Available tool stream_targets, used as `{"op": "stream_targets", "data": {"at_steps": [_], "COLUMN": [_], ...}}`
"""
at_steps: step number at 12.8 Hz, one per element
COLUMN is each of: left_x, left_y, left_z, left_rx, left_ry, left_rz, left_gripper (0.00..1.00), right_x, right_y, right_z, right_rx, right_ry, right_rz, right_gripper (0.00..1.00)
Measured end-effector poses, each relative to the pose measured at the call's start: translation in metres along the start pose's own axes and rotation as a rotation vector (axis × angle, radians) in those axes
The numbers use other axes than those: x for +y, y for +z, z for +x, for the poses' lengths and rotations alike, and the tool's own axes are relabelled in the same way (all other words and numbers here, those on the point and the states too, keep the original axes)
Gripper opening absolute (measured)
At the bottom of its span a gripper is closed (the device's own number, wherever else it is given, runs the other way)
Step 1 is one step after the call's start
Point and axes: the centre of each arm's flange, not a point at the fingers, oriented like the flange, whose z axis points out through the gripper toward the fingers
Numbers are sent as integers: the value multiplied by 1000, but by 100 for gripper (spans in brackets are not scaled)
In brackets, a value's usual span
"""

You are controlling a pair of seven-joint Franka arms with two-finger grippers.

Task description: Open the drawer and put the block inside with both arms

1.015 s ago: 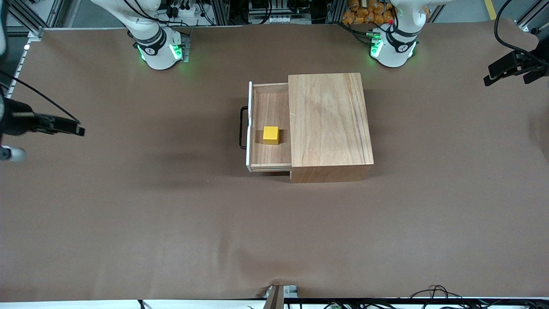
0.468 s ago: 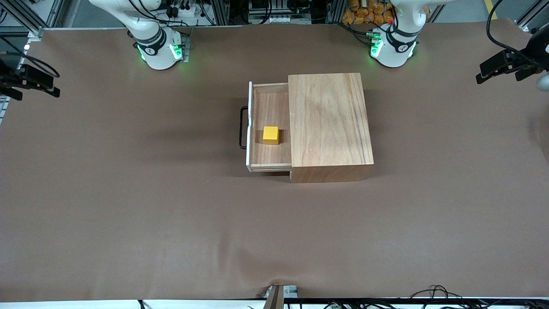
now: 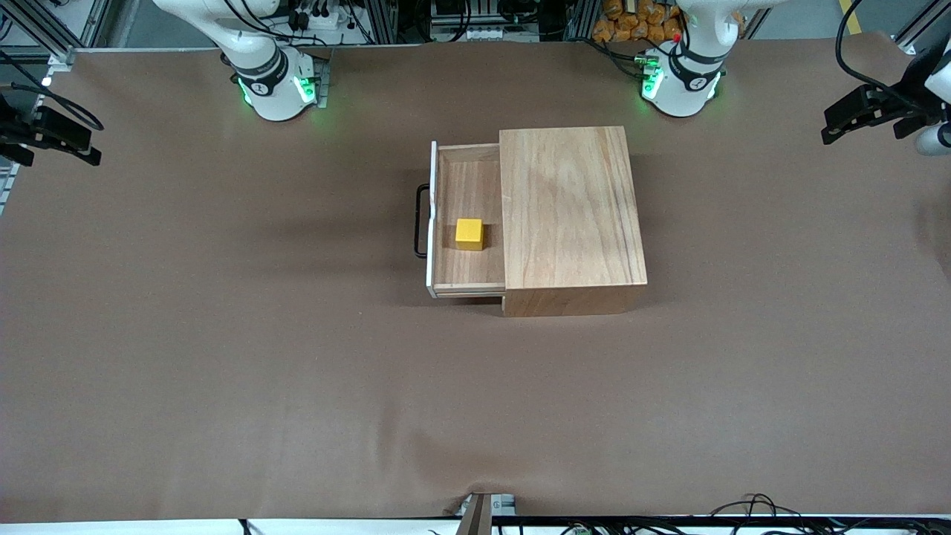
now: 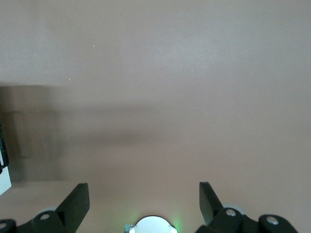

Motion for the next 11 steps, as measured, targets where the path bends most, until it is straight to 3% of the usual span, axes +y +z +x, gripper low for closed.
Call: {"op": "stream_targets", "data": {"at_steps": [11], "left_x": [-7], "left_y": [-1], "left_z": [1], "left_rx": [3], "left_ry": [-14], "left_rz": [-3], "left_gripper": [100], "right_x": [2], "right_y": [8], "right_z": [7], "right_rx": [-9], "right_ry": [22], "right_rz": [3], "right_gripper": [100]}}
